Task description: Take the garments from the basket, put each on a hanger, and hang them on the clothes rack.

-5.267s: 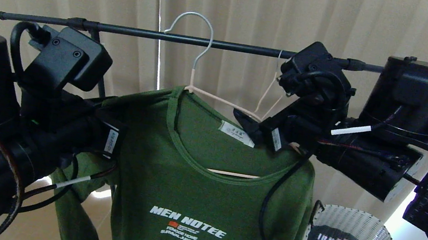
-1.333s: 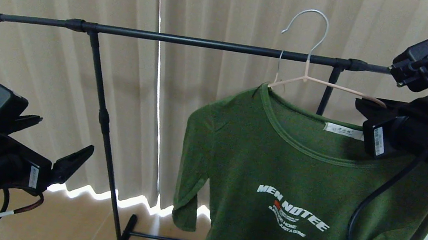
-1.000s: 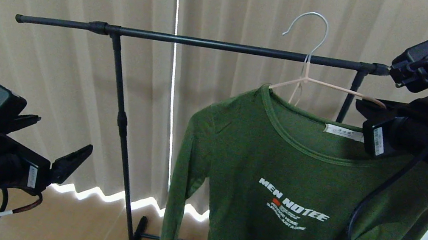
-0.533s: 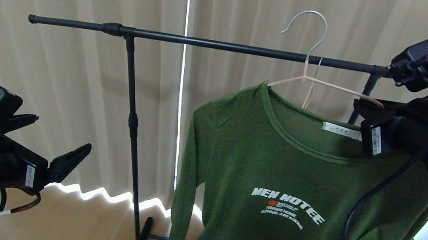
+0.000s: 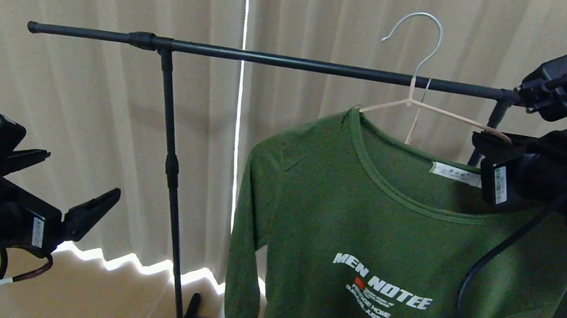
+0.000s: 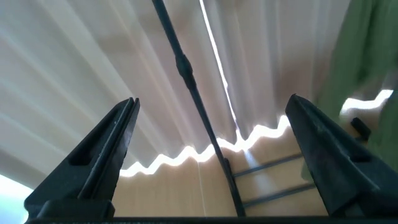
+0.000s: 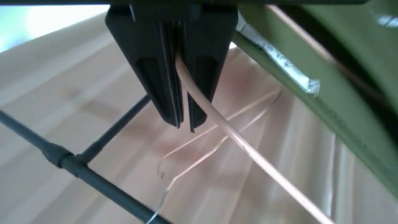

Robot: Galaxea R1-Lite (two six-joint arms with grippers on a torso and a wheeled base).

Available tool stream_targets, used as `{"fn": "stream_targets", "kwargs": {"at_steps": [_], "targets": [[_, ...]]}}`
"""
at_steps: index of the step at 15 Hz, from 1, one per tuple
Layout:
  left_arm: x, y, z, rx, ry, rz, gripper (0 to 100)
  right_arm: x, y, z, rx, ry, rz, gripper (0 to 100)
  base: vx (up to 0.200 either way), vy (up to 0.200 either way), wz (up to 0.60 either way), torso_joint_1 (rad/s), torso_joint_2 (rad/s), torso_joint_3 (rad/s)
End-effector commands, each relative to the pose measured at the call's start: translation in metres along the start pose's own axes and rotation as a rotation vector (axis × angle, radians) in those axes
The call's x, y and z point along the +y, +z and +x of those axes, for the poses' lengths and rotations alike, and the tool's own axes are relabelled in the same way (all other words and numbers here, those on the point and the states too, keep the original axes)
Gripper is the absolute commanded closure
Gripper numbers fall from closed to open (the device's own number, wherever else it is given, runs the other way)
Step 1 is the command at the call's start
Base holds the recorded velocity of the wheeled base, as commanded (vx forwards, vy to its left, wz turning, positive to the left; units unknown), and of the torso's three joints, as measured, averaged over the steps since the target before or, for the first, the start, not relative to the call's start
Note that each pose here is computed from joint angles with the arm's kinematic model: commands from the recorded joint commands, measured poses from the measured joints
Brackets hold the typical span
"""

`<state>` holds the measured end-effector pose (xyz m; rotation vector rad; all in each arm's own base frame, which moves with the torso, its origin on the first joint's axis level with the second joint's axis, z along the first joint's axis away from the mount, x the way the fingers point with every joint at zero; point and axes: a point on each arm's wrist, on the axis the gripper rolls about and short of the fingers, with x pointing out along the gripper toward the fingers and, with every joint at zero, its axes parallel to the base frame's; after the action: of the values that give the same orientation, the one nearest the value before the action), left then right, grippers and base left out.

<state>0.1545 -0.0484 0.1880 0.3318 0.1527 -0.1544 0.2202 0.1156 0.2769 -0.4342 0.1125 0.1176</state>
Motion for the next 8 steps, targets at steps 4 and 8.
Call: {"fn": "stream_targets", "kwargs": {"at_steps": [4, 8], "targets": [[0.0, -0.003, -0.002, 0.005, -0.001, 0.0, 0, -0.004, -0.007, 0.013, 0.038, -0.03, 0.003, 100, 0.2, 0.0, 0.0, 0.008, 0.0, 0.002], [0.0, -0.01, -0.012, 0.003, 0.001, -0.004, 0, 0.001, -0.006, 0.025, 0.048, -0.027, 0.046, 100, 0.05, 0.0, 0.0, 0.003, 0.0, -0.002]]}}
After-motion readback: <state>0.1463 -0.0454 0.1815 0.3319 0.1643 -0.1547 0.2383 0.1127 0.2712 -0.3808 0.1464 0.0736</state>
